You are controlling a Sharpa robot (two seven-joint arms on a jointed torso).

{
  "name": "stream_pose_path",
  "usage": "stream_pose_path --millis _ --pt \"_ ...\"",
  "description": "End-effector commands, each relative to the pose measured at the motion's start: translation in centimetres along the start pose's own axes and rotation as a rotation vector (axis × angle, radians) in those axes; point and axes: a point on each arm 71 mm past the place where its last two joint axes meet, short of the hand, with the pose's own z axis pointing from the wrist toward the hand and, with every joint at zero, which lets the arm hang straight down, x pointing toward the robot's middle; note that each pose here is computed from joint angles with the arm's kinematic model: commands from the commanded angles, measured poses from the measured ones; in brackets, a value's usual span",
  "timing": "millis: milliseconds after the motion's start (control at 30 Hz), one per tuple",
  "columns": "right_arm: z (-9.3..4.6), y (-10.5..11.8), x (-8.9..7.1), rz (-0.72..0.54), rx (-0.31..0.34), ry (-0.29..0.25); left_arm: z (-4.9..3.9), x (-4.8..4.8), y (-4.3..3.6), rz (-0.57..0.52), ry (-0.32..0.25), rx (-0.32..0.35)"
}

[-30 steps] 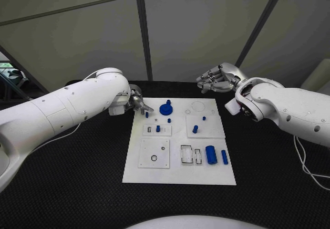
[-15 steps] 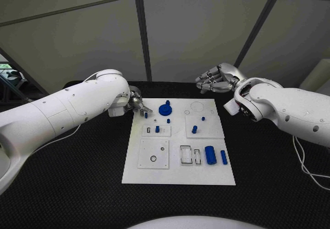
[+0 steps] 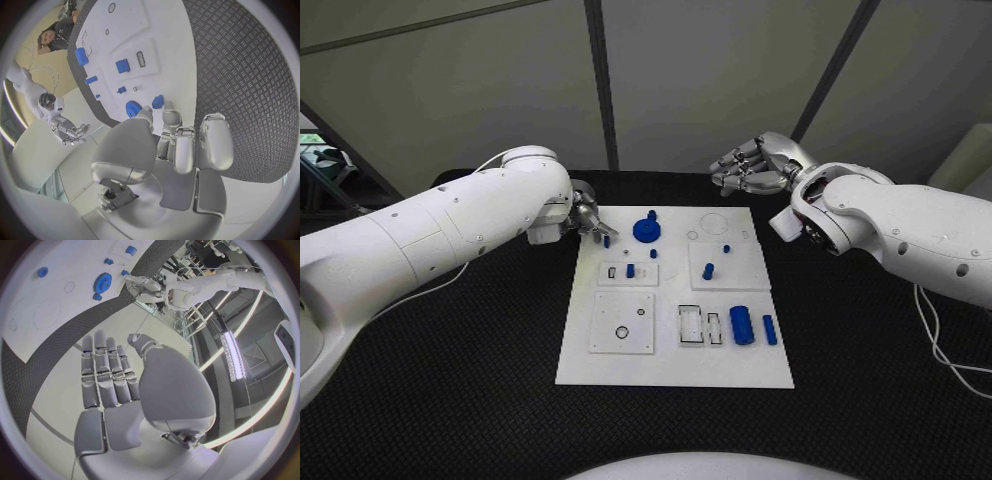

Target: Assemble the parts on the task board

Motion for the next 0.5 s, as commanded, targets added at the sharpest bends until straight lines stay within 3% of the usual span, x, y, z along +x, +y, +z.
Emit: stream_pose_path --millis 33,500 --pt "0.04 0.20 0.06 -0.003 -0.009 0.007 -0.02 -0.11 -0.17 0.002 -0.012 0.006" --pt "0.08 0.23 0.13 -0.002 -0.009 0.010 0.01 0.15 -0.42 -0.009 0.008 0.032"
